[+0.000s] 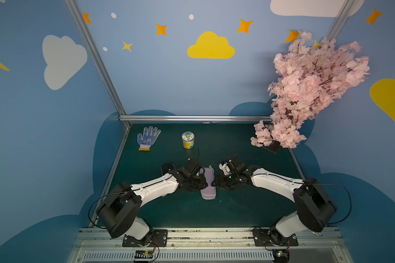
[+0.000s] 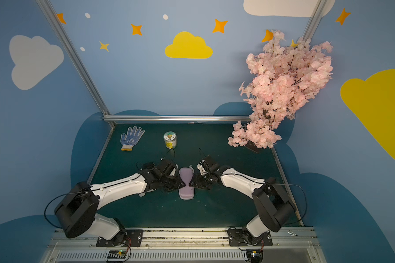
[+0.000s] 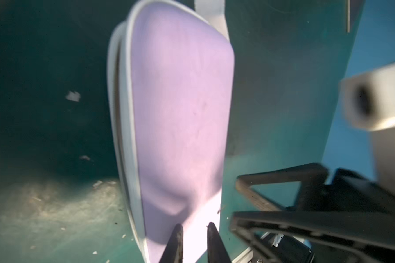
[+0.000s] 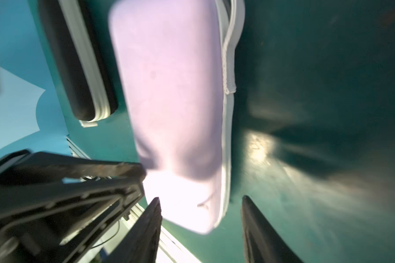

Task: Put umbrellas into zippered umbrella sleeves
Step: Adjust the umbrella sleeve at the center of the board, then zip the zipper on the umbrella sleeve.

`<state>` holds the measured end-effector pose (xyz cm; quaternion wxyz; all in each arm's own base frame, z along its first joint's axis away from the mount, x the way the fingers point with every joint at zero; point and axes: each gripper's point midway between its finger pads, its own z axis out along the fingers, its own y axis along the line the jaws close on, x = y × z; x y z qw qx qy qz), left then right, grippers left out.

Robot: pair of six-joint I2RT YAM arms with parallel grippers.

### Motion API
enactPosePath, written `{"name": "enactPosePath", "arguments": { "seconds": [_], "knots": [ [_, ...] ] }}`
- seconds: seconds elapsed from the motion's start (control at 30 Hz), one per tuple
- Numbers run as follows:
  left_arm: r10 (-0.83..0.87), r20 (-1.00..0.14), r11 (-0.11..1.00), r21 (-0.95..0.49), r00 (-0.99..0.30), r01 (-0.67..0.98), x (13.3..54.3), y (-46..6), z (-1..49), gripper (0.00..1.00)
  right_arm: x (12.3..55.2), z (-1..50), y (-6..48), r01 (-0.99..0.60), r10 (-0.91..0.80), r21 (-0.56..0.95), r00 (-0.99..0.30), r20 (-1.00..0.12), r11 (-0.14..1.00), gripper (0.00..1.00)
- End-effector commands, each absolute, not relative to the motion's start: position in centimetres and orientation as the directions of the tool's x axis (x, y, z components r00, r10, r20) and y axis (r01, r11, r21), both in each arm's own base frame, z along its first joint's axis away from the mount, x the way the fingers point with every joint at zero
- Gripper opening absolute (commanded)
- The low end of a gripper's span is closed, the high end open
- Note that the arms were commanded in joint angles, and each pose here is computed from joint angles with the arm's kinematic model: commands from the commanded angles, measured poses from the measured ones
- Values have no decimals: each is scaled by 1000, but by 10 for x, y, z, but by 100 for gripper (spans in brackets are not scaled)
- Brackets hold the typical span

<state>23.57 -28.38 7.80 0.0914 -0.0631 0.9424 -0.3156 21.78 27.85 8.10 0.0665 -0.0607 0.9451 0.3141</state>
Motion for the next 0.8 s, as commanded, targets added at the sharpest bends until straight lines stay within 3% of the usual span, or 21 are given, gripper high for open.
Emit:
{"name": "enactPosePath", "arguments": {
  "seconds": [0.0, 0.17, 0.43, 0.57, 0.77],
  "knots": [
    [-179, -138, 780, -623, -974, -56, 236, -284, 78, 19, 206, 83, 252, -336, -218, 472, -932, -289, 815, 58],
    [-171, -74, 792, -603, -983, -93, 232, -280, 49, 16, 170, 65, 250, -404, -314, 493, -914, -259, 771, 52],
    [-221, 2, 783, -596, -975, -179, 219, -269, 12, 16, 149, 52, 258, -436, -368, 434, -899, -236, 788, 50],
    [-267, 10, 770, -599, -964, -220, 220, -262, 3, 17, 148, 51, 271, -485, -410, 399, -874, -262, 779, 50],
    [-281, 10, 751, -621, -960, -226, 233, -263, 0, 17, 158, 30, 270, -525, -481, 293, -851, -212, 799, 52]
  ]
}}
